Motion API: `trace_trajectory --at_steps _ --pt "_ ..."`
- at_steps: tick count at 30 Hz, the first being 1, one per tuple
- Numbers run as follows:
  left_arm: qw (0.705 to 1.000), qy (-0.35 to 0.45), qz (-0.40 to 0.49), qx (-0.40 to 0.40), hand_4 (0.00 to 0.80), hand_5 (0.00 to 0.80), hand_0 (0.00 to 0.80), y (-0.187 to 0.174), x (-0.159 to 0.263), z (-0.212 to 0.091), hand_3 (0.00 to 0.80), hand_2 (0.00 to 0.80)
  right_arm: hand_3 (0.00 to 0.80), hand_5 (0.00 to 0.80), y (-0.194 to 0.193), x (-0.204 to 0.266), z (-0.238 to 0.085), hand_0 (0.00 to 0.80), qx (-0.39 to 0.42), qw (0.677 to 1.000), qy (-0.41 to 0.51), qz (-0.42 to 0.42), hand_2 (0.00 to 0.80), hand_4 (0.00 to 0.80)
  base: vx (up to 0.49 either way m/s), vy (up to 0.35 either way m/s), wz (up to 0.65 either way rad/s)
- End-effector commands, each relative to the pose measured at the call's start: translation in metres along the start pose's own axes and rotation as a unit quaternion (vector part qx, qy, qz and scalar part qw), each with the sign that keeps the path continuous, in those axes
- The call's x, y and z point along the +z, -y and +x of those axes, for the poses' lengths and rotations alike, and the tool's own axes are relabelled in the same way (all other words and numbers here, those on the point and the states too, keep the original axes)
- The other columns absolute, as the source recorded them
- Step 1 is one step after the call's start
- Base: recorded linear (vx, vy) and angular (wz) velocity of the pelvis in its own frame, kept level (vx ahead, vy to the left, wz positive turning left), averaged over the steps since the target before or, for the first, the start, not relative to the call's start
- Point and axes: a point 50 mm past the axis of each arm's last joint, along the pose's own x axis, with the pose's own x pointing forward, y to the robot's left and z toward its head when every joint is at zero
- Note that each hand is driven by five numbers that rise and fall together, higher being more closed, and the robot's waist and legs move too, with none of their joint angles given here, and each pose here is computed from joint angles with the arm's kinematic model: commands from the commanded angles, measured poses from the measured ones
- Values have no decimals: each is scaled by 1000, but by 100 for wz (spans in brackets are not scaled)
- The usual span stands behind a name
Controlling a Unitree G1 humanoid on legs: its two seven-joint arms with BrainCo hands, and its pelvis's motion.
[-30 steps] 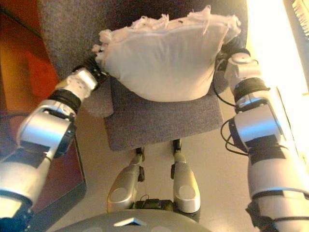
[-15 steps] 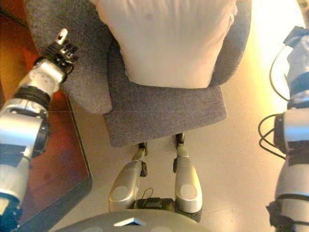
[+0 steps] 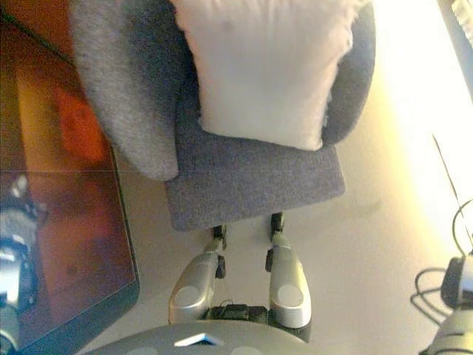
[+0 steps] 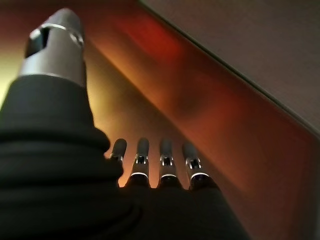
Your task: Pick up the cushion and take it to the sofa
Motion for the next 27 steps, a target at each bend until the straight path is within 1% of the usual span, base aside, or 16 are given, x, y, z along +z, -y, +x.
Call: trace_trajectory --at_steps 1,2,4,8,9,10,12,15,18,20,23,27 --pt "996 -25 84 30 0 0 0 -28 -48 1 0 0 0 0 -2 -83 -18 0 35 993 -71 -83 0 0 27 -38 32" --pt "993 -49 109 21 0 0 0 -31 -72 -2 0 0 0 0 0 -110 -28 0 45 988 -105 -101 0 0 49 -49 41" --pt "982 -104 157 3 0 0 0 -31 -122 -13 0 0 0 0 6 -163 -51 0 77 968 -174 -164 0 0 66 -36 47" --pt "943 -218 249 -30 0 0 0 -40 -199 -44 0 0 0 0 15 -252 -117 0 140 904 -309 -258 0 0 106 -6 30" --pt "937 -234 258 -31 0 0 0 -43 -209 -49 0 0 0 0 16 -262 -127 0 153 892 -325 -273 0 0 129 22 6" --pt "927 -259 270 -34 0 0 0 -45 -223 -57 0 0 0 0 15 -275 -142 0 181 874 -347 -289 0 0 129 24 3" --pt "904 -317 283 -51 0 0 0 -45 -249 -75 0 0 0 0 8 -293 -168 0 211 850 -376 -304 0 0 137 22 0" --pt "878 -349 317 -89 0 0 0 -40 -270 -92 0 0 0 0 -6 -303 -190 0 273 824 -370 -331 0 0 87 19 -1" --pt "860 -355 347 -115 0 0 0 -33 -277 -99 0 0 0 0 -18 -305 -200 0 338 783 -315 -417 0 0 61 11 -2" --pt "854 -349 366 -122 0 0 0 -30 -276 -99 0 0 0 0 -20 -305 -200 0 341 776 -321 -423 0 0 31 -19 1" --pt "857 -354 358 -108 0 0 0 -35 -274 -96 0 0 0 0 -17 -305 -199 0 339 776 -331 -417 0 0 39 -29 1" --pt "855 -356 360 -112 0 0 0 -38 -271 -93 0 0 0 0 -8 -308 -199 0 341 769 -345 -418 0 0 17 -14 0"
